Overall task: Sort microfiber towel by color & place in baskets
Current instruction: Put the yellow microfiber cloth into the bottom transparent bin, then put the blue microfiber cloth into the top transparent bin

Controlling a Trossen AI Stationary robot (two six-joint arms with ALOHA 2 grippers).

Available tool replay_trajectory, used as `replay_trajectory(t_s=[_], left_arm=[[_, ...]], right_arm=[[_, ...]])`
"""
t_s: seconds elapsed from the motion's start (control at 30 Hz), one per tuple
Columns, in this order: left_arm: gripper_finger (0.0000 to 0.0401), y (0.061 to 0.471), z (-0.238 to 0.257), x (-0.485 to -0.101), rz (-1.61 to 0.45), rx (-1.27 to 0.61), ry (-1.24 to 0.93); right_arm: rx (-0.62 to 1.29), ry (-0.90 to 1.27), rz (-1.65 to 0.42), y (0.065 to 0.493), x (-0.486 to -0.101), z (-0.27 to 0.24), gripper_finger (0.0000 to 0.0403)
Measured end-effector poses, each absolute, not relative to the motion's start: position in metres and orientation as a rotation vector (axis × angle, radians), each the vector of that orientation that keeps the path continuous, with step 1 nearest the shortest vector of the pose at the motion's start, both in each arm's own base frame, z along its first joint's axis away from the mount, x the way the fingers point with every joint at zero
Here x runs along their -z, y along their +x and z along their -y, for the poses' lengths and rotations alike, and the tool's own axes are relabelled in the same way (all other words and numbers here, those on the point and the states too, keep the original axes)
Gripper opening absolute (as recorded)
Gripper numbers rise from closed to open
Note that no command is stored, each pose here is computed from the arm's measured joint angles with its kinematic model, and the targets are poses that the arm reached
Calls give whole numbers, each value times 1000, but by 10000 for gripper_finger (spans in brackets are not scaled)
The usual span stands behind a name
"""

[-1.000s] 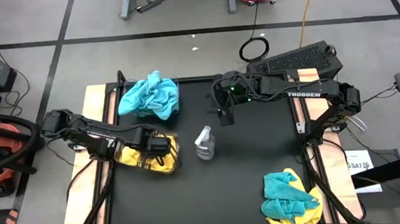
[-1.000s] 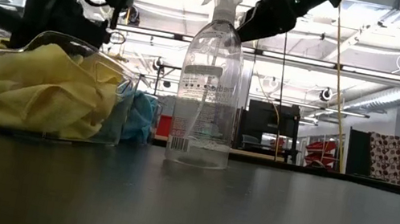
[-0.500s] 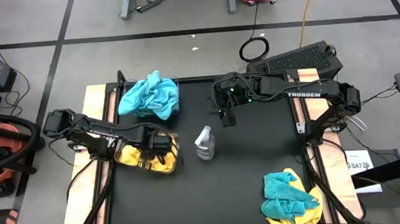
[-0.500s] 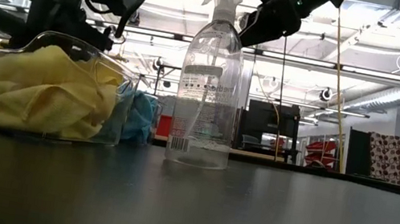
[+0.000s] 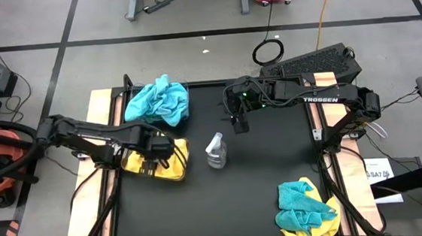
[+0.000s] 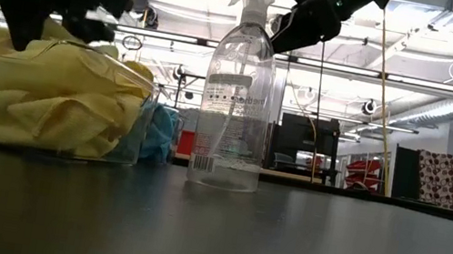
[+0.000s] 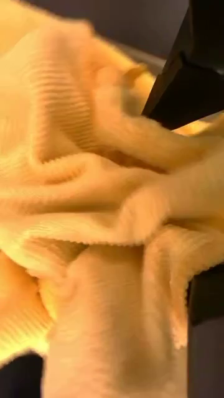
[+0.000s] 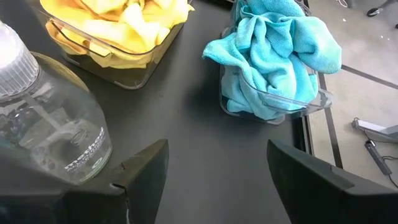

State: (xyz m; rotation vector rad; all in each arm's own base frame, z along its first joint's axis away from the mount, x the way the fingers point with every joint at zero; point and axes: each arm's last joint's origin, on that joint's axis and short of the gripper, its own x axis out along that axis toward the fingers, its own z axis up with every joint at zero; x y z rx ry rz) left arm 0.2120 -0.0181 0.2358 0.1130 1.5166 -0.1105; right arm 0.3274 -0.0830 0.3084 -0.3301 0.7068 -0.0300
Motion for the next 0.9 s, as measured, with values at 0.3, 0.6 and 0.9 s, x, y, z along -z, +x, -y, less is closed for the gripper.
replay_trajectory(t_s=[0.3, 0.6, 0.9], left_arm=[[253, 196, 17, -283, -1412, 80, 72], [253, 183, 16, -321, -1288, 74, 60], [253, 192, 15, -341, -1010, 91, 171]], right_arm=[[28, -335, -707, 327, -308, 83, 264], [24, -337, -718, 325, -309, 83, 264], [7, -338, -766, 311, -315, 79, 264]])
